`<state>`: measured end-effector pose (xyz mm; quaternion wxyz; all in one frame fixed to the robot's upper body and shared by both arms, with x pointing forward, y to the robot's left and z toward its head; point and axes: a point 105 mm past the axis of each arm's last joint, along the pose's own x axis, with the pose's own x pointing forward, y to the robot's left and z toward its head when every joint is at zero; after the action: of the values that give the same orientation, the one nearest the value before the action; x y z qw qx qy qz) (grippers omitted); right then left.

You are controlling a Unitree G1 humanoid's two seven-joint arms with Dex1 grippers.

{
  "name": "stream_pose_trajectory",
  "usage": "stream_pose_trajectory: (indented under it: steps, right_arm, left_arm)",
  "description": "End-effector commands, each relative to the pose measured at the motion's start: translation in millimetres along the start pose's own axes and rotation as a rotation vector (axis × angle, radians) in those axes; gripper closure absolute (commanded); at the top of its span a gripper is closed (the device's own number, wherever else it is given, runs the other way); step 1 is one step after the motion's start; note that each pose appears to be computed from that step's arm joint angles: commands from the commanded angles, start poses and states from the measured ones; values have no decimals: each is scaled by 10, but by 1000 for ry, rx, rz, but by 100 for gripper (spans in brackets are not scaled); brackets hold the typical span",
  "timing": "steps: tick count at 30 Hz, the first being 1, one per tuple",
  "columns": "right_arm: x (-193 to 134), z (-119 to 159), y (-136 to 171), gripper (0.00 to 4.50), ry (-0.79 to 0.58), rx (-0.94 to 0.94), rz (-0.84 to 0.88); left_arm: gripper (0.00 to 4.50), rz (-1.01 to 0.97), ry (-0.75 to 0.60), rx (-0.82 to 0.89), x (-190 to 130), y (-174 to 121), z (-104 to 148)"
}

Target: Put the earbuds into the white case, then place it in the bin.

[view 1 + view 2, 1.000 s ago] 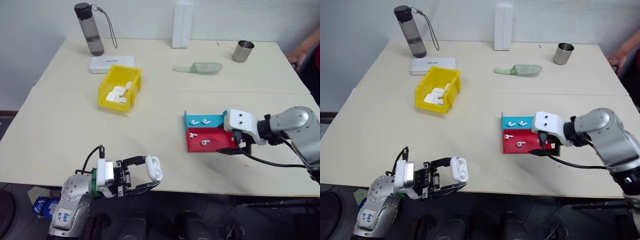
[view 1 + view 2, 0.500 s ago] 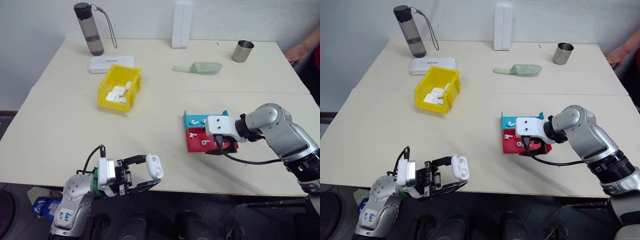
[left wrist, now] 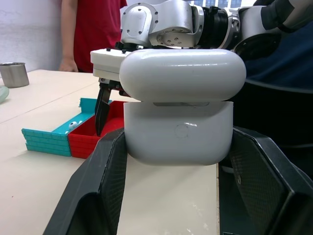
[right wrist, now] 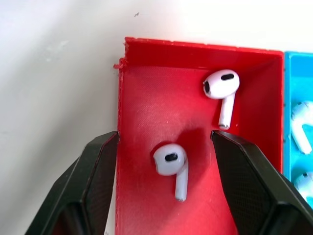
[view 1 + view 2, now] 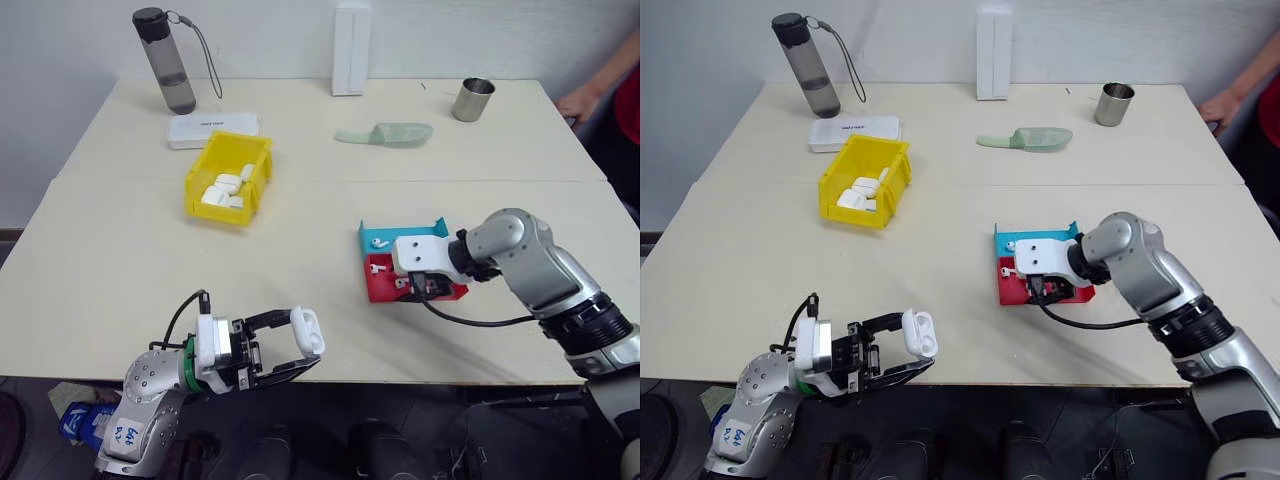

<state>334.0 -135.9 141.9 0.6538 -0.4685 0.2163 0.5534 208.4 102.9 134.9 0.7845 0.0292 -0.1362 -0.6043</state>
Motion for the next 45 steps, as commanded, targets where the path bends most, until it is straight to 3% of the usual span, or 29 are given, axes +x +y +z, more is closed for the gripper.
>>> stream_pose_trajectory:
  steps: [1,14,19,45]
  right_arm:
    - [-43,48,-52,155,4,-28,-13]
    - [-77,-82,-27,155,41,-10,19]
    - [-39,-100,-34,278,39,-8,24]
    - [-9,-86,1,278,41,-19,47]
  left_arm:
    - [176,-24,-23,25,42,-48,86]
    - [176,-14,-12,22,19,-61,81]
    - [176,2,-13,26,18,-35,80]
    - [176,1,-7,11,4,-85,52]
